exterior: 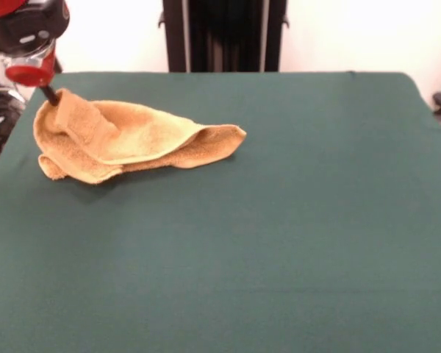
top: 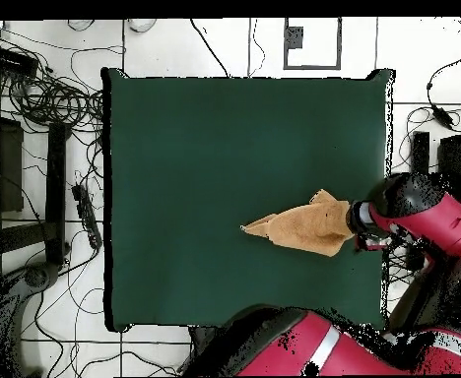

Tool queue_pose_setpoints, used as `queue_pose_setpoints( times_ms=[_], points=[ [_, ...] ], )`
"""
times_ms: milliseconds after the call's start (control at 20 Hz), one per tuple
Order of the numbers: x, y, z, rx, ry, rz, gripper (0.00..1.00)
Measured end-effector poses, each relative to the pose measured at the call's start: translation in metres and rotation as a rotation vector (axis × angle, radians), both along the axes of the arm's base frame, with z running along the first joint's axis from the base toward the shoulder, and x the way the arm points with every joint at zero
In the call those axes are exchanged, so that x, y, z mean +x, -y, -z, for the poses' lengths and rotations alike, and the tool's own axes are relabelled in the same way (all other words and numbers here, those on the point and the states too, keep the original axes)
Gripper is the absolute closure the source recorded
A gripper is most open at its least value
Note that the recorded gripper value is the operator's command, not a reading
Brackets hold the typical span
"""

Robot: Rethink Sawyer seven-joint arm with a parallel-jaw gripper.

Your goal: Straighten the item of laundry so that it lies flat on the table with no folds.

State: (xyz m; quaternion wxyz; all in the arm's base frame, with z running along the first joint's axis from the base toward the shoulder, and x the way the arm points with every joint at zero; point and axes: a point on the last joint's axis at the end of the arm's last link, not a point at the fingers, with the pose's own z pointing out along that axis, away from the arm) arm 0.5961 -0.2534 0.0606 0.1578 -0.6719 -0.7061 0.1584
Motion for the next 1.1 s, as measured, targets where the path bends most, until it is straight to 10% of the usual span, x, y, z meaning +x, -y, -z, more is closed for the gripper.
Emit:
queue_pose_setpoints(
  times_ms=[450,1100],
  points=[
    [0.023,0.006,0.019,-0.087,0.171,-0.054,0.00],
    [0.020,-0.004,0.018,-0.043,0.126,-0.044,0.00]
  ],
)
